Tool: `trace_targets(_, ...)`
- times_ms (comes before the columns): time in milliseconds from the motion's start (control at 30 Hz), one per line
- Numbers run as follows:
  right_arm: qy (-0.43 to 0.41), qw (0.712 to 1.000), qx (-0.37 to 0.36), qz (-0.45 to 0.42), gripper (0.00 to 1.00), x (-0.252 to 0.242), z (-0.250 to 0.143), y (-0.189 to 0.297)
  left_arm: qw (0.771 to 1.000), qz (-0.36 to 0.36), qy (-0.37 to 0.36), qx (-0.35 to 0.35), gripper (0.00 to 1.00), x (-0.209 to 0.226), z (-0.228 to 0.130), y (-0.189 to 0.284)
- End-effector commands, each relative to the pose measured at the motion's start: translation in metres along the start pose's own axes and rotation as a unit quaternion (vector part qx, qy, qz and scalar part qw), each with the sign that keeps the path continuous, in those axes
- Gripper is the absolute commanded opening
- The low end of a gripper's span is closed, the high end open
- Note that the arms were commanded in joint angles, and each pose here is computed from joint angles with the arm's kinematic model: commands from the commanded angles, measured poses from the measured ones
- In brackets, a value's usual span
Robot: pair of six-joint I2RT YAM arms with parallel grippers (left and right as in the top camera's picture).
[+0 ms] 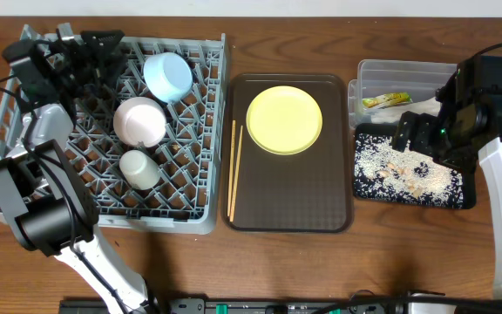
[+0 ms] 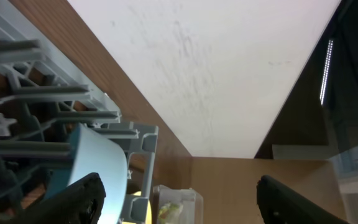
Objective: Sort waste into correct bins and load items into the dishwasher
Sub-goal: 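Withdraw the left gripper from the rack and move it back to the tray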
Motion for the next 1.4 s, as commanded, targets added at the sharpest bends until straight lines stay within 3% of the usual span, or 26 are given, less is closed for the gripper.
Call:
trace_targets(0, 0.003, 1.0, -0.002, -0.003, 0.99, -0.002, 0.001, 0.001, 0.999, -0.016, -0.049, -0.001, 0.82, -0.023, 0.004, 0.006)
trace_targets(267, 0.003, 1.0, -0.003, -0.003, 0.99, -0.002, 0.001, 0.001, 0.988, -0.014, -0.154, 0.027, 0.89, -0.094, -0.028, -0.007)
trace_targets(433, 0.003, 1.0, -0.003, -0.002, 0.99, -0.002, 0.001, 0.001, 0.968, 0.062, -0.24, 0.052, 0.9, -0.131, -0.077, -0.026)
trace_targets(633, 0.003, 1.0, -0.003, -0.002, 0.99, -0.002, 0.001, 0.001, 0.923, 0.178, -0.33, 0.087, 0.9, -0.16, -0.144, -0.051)
trace_targets(800, 0.003, 1.0, -0.004, -0.002, 0.99, -0.002, 0.001, 0.001, 0.877, 0.235, -0.392, 0.149, 0.9, -0.163, -0.207, -0.081)
trace_targets(933, 0.003, 1.0, -0.004, -0.002, 0.99, -0.002, 0.002, 0.001, 0.84, 0.241, -0.444, 0.196, 0.91, -0.165, -0.255, -0.105)
trace_targets(1200, 0.003, 1.0, -0.003, -0.002, 0.99, -0.002, 0.001, 0.001, 0.818, 0.198, -0.472, 0.262, 0.91, -0.161, -0.324, -0.14)
trace_targets(1367, 0.003, 1.0, -0.003, -0.002, 0.99, -0.002, 0.001, 0.001, 0.783, 0.2, -0.511, 0.295, 0.9, -0.136, -0.354, -0.164)
Point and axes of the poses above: each gripper's point midway between its finger pads, its own y axis back along the fingers, its own x axis along the line the jaws close on, z = x × y, the point moved 8 cm from there along y, back along the fingers, and after that the axes turned 10 degrees about -y, right-handed, at the moved point
